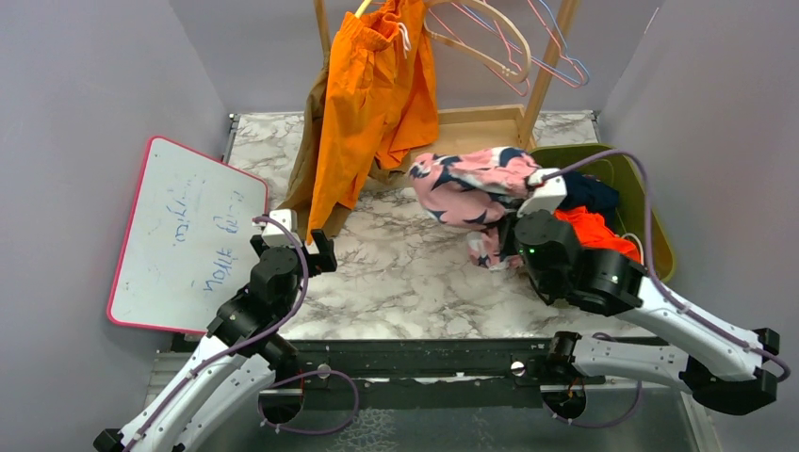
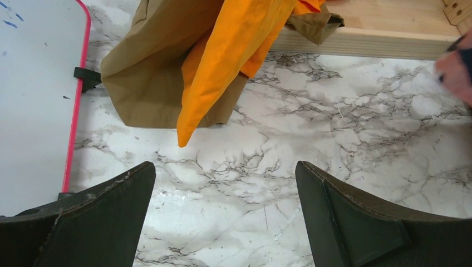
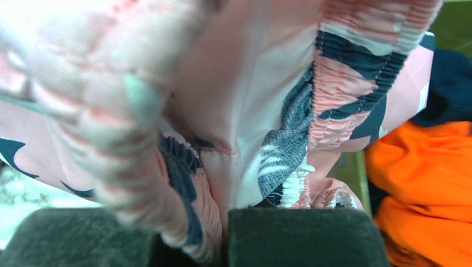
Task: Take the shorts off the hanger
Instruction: Pick up the shorts at the center of the board, then place the shorts in the basket.
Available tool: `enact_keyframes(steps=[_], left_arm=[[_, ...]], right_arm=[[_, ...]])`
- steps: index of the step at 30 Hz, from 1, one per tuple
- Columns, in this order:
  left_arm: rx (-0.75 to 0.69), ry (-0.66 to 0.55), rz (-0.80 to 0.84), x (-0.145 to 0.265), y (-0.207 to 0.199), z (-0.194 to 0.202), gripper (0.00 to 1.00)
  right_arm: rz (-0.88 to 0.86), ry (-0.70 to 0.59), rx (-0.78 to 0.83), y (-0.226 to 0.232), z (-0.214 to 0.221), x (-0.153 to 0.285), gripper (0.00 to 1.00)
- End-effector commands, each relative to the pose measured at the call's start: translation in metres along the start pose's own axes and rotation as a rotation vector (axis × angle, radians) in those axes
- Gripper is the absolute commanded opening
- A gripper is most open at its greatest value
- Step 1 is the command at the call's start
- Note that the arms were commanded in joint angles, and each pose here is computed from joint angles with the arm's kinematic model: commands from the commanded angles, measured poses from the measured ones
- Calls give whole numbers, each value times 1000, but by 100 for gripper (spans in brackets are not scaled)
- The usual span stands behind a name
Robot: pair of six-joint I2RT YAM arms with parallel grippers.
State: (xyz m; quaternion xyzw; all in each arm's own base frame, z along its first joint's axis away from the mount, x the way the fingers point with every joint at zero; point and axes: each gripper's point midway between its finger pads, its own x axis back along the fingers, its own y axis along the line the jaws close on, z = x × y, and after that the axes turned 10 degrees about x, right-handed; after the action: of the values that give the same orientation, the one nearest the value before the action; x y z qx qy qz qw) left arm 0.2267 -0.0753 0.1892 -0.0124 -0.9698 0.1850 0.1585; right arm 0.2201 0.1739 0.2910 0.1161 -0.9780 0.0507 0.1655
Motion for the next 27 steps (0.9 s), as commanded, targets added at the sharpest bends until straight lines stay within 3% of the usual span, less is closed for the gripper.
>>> enact_keyframes(steps=[1, 13, 27], left_arm=[[15, -9, 12, 1, -4, -6, 99], [11, -2, 5, -1, -3, -5, 99], [15, -1, 8, -1, -3, -5, 99]], right_arm=[[223, -47, -39, -61, -20, 27, 1], [485, -122, -86, -134, -37, 69, 1], [689, -138, 161, -140, -43, 36, 1]])
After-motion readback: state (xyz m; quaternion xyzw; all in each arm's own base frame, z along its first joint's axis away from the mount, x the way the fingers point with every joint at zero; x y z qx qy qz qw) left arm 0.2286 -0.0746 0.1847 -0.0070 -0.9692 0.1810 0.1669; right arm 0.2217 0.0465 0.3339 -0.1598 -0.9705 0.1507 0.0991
